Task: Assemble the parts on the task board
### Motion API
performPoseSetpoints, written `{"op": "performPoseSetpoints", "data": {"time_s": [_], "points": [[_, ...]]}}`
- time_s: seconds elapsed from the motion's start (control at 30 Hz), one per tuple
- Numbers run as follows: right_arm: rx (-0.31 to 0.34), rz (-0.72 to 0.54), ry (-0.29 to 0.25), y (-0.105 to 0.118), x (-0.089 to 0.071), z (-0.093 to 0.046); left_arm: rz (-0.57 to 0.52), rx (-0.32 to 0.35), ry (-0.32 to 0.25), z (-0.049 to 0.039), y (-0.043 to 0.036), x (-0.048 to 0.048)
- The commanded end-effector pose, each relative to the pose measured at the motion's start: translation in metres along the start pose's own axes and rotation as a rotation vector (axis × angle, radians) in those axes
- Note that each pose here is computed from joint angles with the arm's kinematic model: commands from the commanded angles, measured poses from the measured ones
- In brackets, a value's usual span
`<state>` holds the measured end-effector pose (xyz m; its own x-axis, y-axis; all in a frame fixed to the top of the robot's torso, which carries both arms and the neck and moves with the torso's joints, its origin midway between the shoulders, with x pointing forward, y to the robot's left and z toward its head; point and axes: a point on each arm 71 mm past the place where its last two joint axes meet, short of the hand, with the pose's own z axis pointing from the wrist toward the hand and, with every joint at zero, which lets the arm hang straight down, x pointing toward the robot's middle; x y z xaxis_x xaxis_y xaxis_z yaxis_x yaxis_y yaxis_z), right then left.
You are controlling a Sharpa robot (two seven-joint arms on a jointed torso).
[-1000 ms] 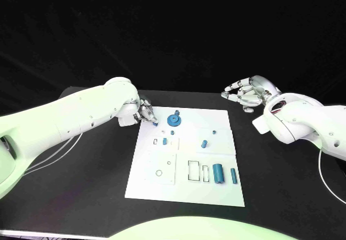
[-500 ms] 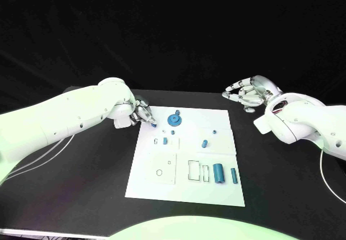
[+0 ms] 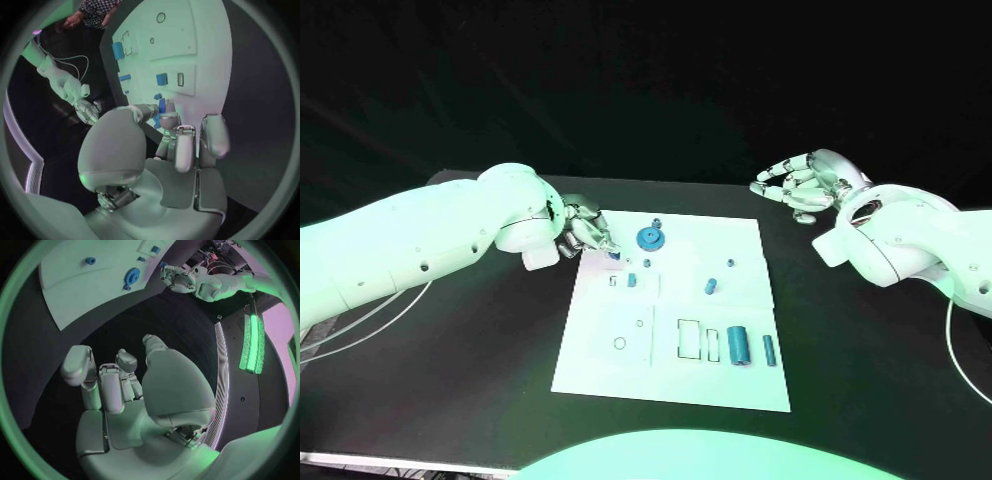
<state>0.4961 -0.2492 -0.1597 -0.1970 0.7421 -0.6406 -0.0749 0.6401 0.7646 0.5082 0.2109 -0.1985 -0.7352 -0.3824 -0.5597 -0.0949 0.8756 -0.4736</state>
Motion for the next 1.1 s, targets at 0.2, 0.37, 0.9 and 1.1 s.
{"op": "performPoseSetpoints", "data": {"time_s": [0.2, 0.37, 0.9, 1.1], "points": [[-0.017, -0.007, -0.003, 0.001, -0.001, 0.000, 0.005, 0.019, -0.069, -0.0040, 0.0015, 0.0116], [-0.021, -0.014, -0.006, 0.001, -0.001, 0.001, 0.086, -0.003, -0.090, -0.0030, 0.0029, 0.0216], [-0.030, -0.033, -0.011, 0.000, -0.002, 0.001, 0.159, -0.050, -0.049, 0.0017, 0.0058, 0.0355], [-0.028, -0.035, -0.004, 0.000, -0.001, 0.001, 0.164, -0.072, -0.046, 0.0024, 0.0078, 0.0353]]}}
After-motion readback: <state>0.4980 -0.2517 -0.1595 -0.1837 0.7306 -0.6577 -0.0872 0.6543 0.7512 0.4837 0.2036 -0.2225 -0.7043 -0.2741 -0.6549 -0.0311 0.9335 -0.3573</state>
